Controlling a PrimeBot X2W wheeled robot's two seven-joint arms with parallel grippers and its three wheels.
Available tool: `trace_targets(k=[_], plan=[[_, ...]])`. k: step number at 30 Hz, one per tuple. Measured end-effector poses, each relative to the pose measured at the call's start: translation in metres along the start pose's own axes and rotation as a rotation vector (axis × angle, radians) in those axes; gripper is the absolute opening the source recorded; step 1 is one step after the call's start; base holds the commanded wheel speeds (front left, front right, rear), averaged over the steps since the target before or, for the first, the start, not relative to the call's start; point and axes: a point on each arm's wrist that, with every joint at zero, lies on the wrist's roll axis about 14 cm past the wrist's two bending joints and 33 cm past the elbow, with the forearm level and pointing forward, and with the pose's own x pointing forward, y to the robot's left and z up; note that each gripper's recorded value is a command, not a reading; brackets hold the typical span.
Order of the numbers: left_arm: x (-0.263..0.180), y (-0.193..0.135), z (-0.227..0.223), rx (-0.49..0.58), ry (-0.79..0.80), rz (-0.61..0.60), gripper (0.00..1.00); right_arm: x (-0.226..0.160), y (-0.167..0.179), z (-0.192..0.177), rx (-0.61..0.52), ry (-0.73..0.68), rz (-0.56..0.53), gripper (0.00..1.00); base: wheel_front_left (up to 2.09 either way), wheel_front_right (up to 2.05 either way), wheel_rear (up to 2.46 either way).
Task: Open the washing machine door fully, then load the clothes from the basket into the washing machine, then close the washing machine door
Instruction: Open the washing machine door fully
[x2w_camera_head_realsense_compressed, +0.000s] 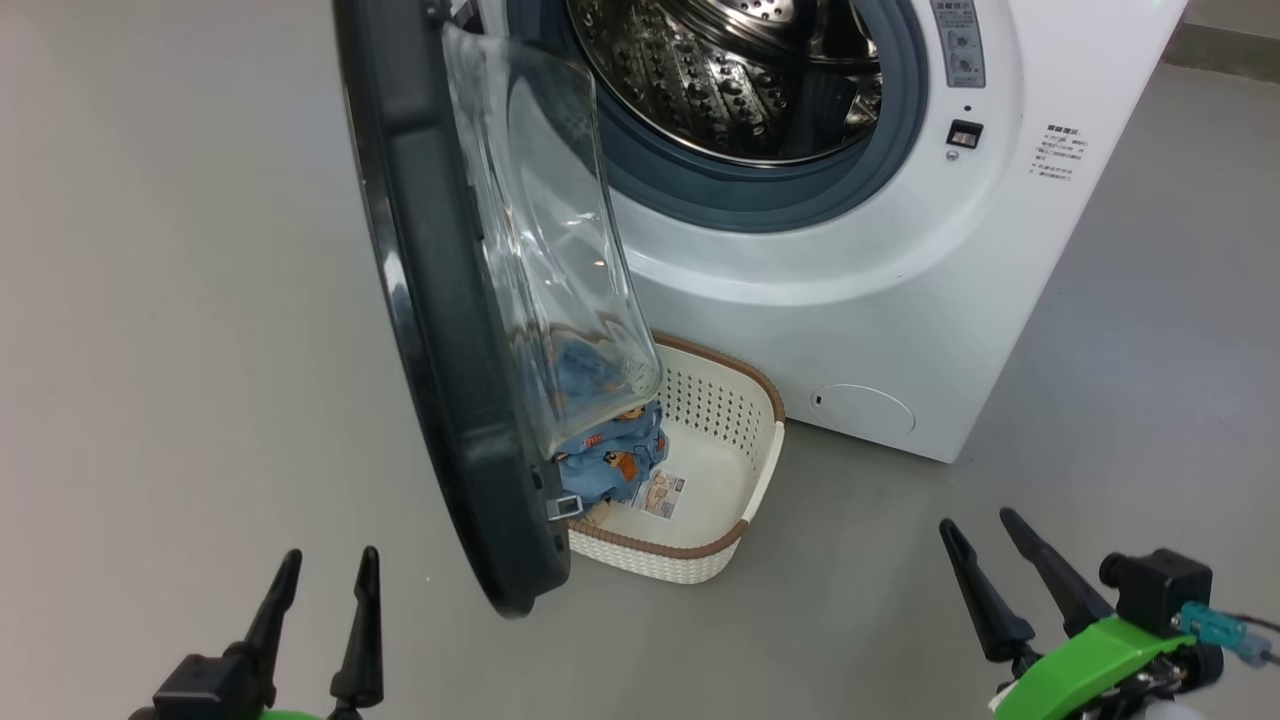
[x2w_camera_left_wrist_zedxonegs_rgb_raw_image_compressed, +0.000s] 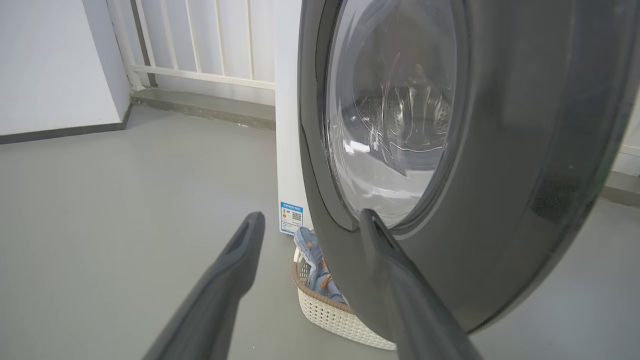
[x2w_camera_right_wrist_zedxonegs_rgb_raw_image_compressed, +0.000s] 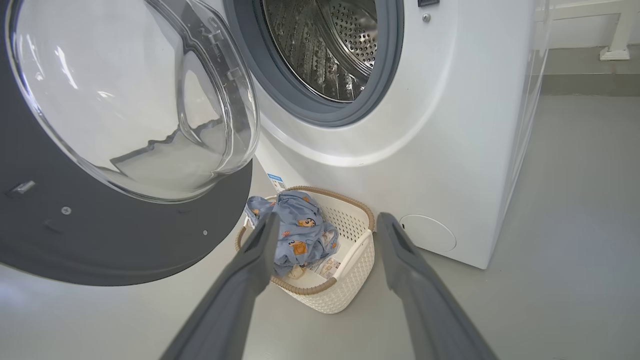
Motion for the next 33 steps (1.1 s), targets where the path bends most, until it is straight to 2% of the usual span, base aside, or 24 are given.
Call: trace_targets(k=[6,16,17,19,23,26,30,33], plan=[[0.000,0.000,-0.004,0.001,0.012,0.001,1.00,-0.011,-0.008,-0.017,-0.001,0.032,-0.046,1.00,0.00,0.00,0.00],[0.002,-0.001,-0.006,0.003,0.021,-0.003,1.00,-0.013,-0.013,-0.016,0.010,0.023,-0.074,1.00,0.00,0.00,0.00],[0.002,0.000,-0.005,0.003,0.017,0.001,0.73,-0.012,-0.013,-0.016,0.008,0.023,-0.074,1.00,0.00,0.00,0.00],[0.002,0.004,0.001,-0.001,-0.002,0.014,0.00,-0.012,-0.013,-0.016,0.007,0.022,-0.073,1.00,0.00,0.00,0.00],[0.005,0.016,0.031,-0.038,-0.099,0.050,0.00,-0.010,-0.012,-0.015,-0.002,0.021,-0.067,1.00,0.00,0.00,0.00],[0.012,0.015,0.072,-0.059,-0.229,0.042,0.00,-0.010,-0.012,-0.015,-0.001,0.021,-0.066,1.00,0.00,0.00,0.00],[0.013,-0.012,0.130,-0.050,-0.410,-0.048,0.00,-0.010,-0.015,-0.014,0.000,0.015,-0.073,1.00,0.00,0.00,0.00],[0.010,-0.045,0.150,-0.047,-0.474,-0.147,0.00,-0.010,-0.018,-0.013,0.000,0.011,-0.083,1.00,0.00,0.00,0.00]])
